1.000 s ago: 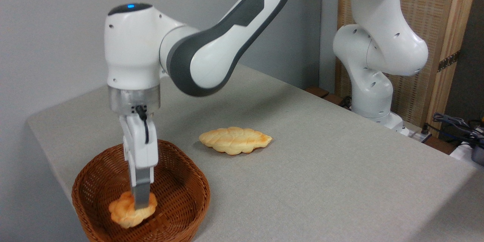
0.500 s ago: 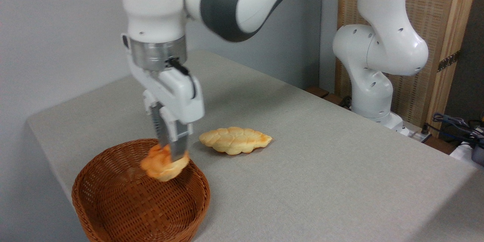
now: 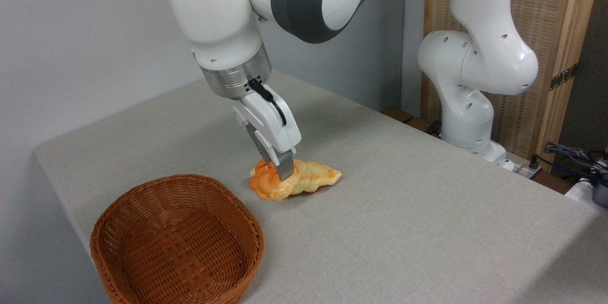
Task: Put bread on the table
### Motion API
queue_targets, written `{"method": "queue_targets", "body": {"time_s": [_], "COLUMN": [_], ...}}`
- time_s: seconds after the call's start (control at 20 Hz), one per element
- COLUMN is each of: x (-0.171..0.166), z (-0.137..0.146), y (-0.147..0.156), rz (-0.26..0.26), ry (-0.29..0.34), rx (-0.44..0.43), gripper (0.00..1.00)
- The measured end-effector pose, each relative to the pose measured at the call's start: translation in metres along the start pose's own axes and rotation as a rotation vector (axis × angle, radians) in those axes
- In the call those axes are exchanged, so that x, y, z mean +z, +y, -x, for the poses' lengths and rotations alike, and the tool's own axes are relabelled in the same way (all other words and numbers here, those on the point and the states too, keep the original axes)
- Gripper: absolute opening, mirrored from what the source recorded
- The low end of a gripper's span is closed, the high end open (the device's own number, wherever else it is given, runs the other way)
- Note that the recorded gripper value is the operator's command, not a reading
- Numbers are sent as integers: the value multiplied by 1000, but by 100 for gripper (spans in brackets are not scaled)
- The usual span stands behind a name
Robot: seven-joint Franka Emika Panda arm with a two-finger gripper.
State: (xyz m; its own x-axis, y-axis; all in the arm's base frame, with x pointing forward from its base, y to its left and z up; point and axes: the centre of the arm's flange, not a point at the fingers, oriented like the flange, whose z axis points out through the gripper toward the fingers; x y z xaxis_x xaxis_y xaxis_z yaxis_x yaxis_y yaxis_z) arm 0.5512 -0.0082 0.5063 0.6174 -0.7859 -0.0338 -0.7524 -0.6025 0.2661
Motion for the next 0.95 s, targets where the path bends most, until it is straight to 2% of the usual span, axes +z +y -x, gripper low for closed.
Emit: {"method": "queue_targets", "body": {"time_s": [0.35,0.5,0.75,0.95], "x": [20,16,-23,-35], "z": [-11,-11,-16,-17], "y": [-1,-3,-17,-26], "rz": [34,18,-143,-246], "ry": [-27,-15,103,124], "rx": [25,23,18,22], "gripper": [100,100,100,100]}}
